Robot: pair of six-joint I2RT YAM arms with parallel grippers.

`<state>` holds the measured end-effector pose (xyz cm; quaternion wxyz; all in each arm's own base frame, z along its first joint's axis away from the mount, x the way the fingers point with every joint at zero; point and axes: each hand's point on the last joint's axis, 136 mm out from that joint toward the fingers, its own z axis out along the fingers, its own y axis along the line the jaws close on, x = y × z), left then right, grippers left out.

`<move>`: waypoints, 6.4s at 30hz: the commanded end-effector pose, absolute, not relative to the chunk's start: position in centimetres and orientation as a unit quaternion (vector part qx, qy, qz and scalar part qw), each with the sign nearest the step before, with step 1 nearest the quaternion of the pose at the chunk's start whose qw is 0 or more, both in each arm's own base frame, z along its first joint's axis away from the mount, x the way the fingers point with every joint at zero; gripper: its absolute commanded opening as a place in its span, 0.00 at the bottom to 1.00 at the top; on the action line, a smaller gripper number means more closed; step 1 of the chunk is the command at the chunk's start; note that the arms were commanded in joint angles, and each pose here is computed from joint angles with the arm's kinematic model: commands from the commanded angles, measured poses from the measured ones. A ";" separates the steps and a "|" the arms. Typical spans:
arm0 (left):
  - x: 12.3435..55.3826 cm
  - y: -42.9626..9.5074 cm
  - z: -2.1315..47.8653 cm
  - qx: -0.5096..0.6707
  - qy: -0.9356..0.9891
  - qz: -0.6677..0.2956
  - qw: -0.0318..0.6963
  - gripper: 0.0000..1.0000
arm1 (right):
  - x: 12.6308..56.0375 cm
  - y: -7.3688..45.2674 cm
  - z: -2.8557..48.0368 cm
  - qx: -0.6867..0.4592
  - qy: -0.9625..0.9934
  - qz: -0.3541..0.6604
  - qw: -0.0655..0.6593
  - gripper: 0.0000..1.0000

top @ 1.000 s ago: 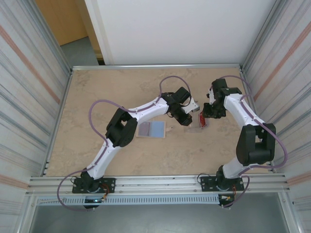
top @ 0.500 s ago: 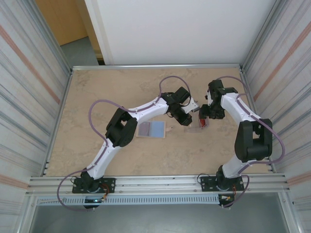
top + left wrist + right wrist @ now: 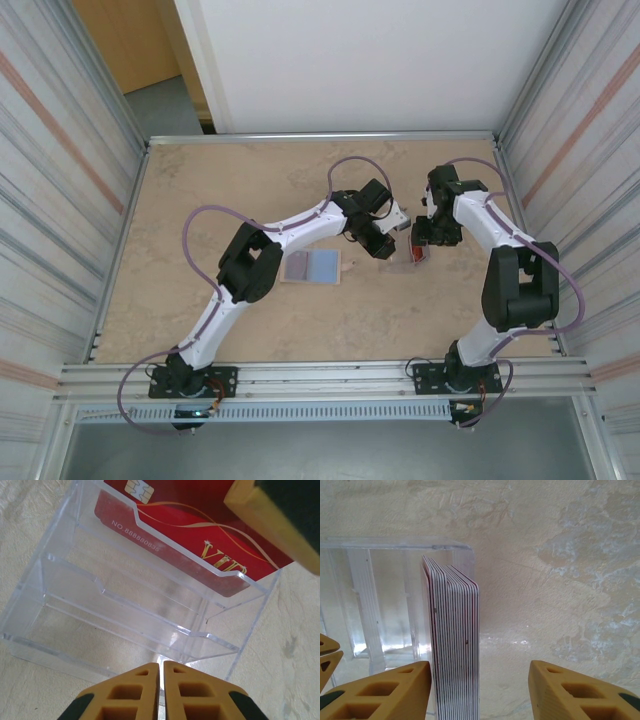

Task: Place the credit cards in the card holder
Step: Pick up several credit cards from the storage box, then place several credit cards in the storage box.

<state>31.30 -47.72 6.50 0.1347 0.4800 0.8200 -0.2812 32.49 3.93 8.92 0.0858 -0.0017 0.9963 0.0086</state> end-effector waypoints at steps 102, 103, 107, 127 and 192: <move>30.1 -45.6 5.5 0.471 0.837 -0.264 0.089 0.11 | 31.4 6.1 15.0 0.006 0.983 0.126 0.133 0.00; 30.3 -45.5 5.7 0.470 0.837 -0.266 0.090 0.11 | 31.4 6.2 15.2 0.007 0.982 0.132 0.137 0.00; 31.1 -45.5 8.3 0.467 0.833 -0.276 0.109 0.16 | 31.4 6.3 16.9 0.018 0.974 0.163 0.157 0.00; 31.1 -29.4 30.8 0.354 0.741 -0.506 0.264 0.77 | 30.8 20.2 32.2 -0.133 0.762 0.502 0.388 0.00; 30.1 -27.1 22.0 0.281 0.778 -0.513 0.227 0.62 | 31.4 5.7 12.9 0.015 0.984 0.094 0.152 0.00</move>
